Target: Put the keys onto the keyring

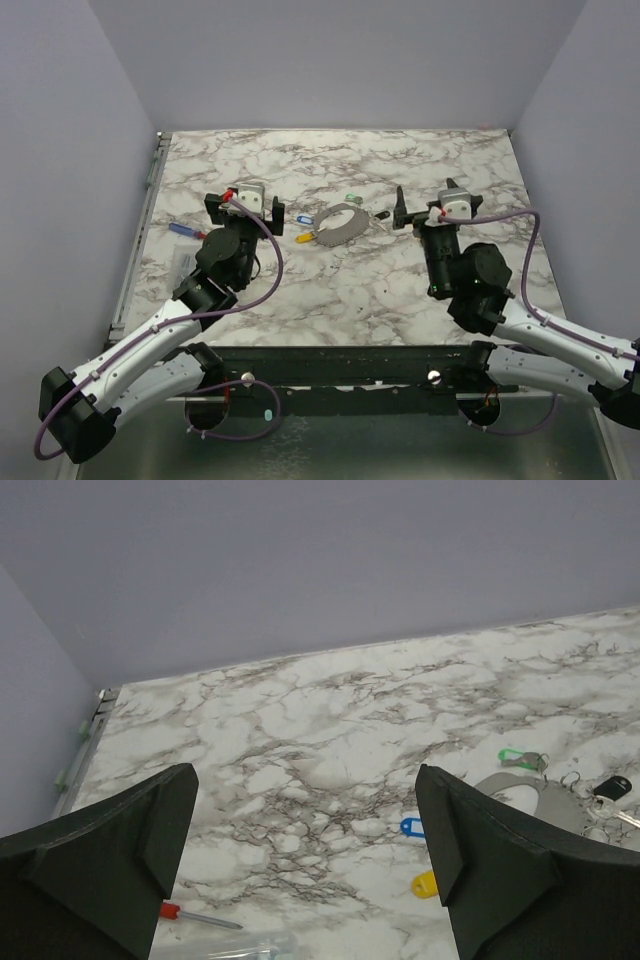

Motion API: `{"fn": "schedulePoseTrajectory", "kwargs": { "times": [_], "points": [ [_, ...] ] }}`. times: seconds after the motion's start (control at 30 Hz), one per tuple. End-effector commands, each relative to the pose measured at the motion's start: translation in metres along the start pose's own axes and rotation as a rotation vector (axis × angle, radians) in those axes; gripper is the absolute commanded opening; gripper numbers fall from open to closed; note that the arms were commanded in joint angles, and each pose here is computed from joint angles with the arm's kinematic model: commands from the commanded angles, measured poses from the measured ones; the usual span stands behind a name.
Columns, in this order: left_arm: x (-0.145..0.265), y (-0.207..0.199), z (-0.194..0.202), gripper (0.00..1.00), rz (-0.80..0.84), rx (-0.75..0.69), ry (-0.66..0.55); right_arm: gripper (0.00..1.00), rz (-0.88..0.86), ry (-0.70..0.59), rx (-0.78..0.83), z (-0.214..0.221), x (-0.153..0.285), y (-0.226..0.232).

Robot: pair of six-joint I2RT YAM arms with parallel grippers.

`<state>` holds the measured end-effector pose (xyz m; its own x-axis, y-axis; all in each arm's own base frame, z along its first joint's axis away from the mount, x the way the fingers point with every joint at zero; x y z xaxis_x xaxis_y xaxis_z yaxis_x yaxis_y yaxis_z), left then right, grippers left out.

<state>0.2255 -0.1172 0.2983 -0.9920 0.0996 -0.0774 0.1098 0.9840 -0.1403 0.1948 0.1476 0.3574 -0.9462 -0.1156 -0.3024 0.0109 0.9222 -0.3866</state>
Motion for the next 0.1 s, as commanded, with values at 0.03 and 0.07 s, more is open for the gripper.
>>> {"fn": "schedulePoseTrajectory", "kwargs": {
  "times": [0.03,0.07],
  "points": [
    [-0.0008,0.0017,0.0001,0.98,-0.009,-0.002,-0.011,1.00,-0.021,0.006,0.007,0.0069,0.0008,0.0093],
    [-0.0007,0.0011,-0.0006,0.98,-0.004,0.000,-0.012,1.00,-0.031,-0.004,0.007,0.0073,0.0020,0.0094]
  ]
}}
Point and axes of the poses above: each gripper's point midway between its finger pads, its own x axis back along the fingers, its own y axis along the line the jaws close on, z = x × y, the point moved 8 cm from there along x, back along the fingers, and after that the axes turned 14 degrees about x, right-handed, at the moved point
